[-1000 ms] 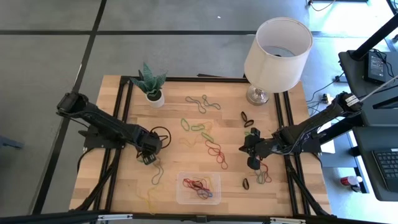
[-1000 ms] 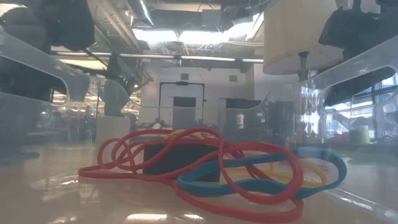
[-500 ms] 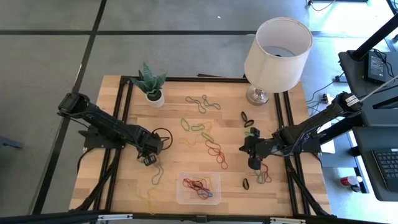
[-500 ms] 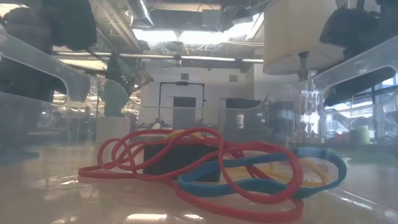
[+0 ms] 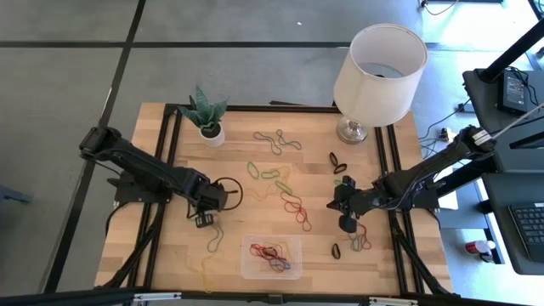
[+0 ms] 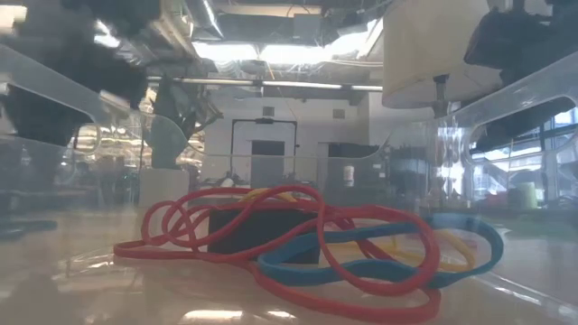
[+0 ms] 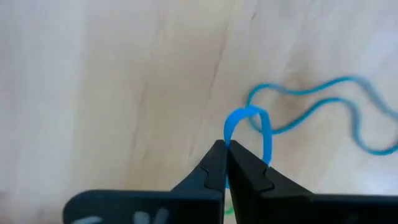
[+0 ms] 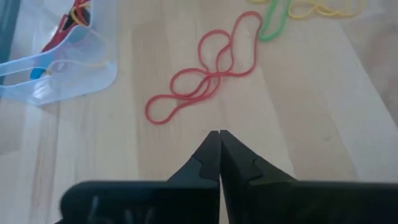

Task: Pick and place rubber bands into bin
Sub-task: Put the blue rubber band into the transparent bin, then put the green rubber band into the transparent bin

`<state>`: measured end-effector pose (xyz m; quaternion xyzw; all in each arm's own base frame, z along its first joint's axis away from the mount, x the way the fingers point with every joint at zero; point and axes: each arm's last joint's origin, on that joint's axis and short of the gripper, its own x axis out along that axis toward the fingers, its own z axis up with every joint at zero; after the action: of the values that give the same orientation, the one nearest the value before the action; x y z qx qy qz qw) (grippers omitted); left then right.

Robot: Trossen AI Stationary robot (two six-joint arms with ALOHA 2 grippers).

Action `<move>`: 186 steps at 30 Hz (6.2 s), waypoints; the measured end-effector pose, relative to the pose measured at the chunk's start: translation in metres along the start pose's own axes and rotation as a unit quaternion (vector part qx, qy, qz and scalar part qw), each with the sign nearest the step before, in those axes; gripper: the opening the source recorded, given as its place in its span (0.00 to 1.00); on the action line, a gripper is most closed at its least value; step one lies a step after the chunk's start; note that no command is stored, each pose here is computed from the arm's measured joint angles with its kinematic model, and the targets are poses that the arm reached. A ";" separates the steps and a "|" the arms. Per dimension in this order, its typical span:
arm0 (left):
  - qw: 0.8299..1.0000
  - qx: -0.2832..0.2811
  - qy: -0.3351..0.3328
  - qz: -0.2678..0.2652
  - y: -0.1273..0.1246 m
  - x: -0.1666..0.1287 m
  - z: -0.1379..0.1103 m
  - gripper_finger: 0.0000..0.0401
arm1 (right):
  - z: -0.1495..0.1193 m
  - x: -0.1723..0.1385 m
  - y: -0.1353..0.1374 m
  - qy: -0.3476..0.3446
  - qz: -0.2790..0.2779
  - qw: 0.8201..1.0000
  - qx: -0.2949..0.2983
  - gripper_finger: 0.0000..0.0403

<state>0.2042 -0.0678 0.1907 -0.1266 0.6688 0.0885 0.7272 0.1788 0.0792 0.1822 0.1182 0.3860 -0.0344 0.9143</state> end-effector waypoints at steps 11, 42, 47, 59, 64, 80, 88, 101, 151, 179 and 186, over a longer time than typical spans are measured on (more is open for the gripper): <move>0.992 -0.024 -0.111 0.053 -0.041 -0.086 0.040 0.01 | 0.008 0.000 -0.013 0.010 0.023 0.997 -0.076 0.00; 0.998 0.036 -0.033 0.045 -0.238 -0.019 0.126 0.01 | -0.002 0.000 -0.025 0.093 0.028 0.984 -0.150 0.00; 0.998 0.036 -0.021 0.052 -0.244 -0.001 0.125 0.02 | -0.002 0.000 -0.024 0.091 0.029 0.984 -0.149 0.00; 0.998 -0.011 -0.018 0.053 -0.244 -0.001 0.124 0.26 | -0.002 0.000 -0.023 0.092 0.043 0.984 -0.148 0.00; 0.998 -0.038 -0.037 0.031 -0.238 -0.022 0.128 0.29 | -0.001 0.000 -0.023 0.086 0.045 0.985 -0.144 0.00; 0.974 0.051 -0.194 0.106 -0.195 -0.092 0.144 0.00 | 0.012 0.001 -0.016 0.021 0.067 0.995 -0.071 0.04; 0.970 0.138 -0.177 0.098 -0.175 -0.067 0.147 0.00 | 0.012 0.001 -0.018 0.020 0.044 0.998 -0.036 0.03; 0.942 0.083 -0.325 -0.005 -0.075 -0.075 0.048 0.00 | -0.006 -0.020 -0.044 0.173 -0.186 0.950 0.179 0.01; 0.881 0.064 -0.467 -0.035 0.028 -0.070 -0.053 0.00 | 0.045 0.015 0.012 0.177 -0.282 0.922 0.198 0.00; 0.880 0.185 -0.431 -0.078 0.038 -0.074 -0.071 0.00 | 0.168 0.105 0.183 0.197 -0.219 0.936 0.190 0.00; 0.880 0.190 -0.427 -0.087 0.037 -0.074 -0.071 0.00 | 0.146 0.128 0.199 0.244 -0.220 0.919 0.218 0.00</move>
<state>0.1188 -0.0509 0.2564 0.0065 0.2835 -0.0581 0.9572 0.4009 0.2404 0.2267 0.2314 0.5960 -0.2877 0.7131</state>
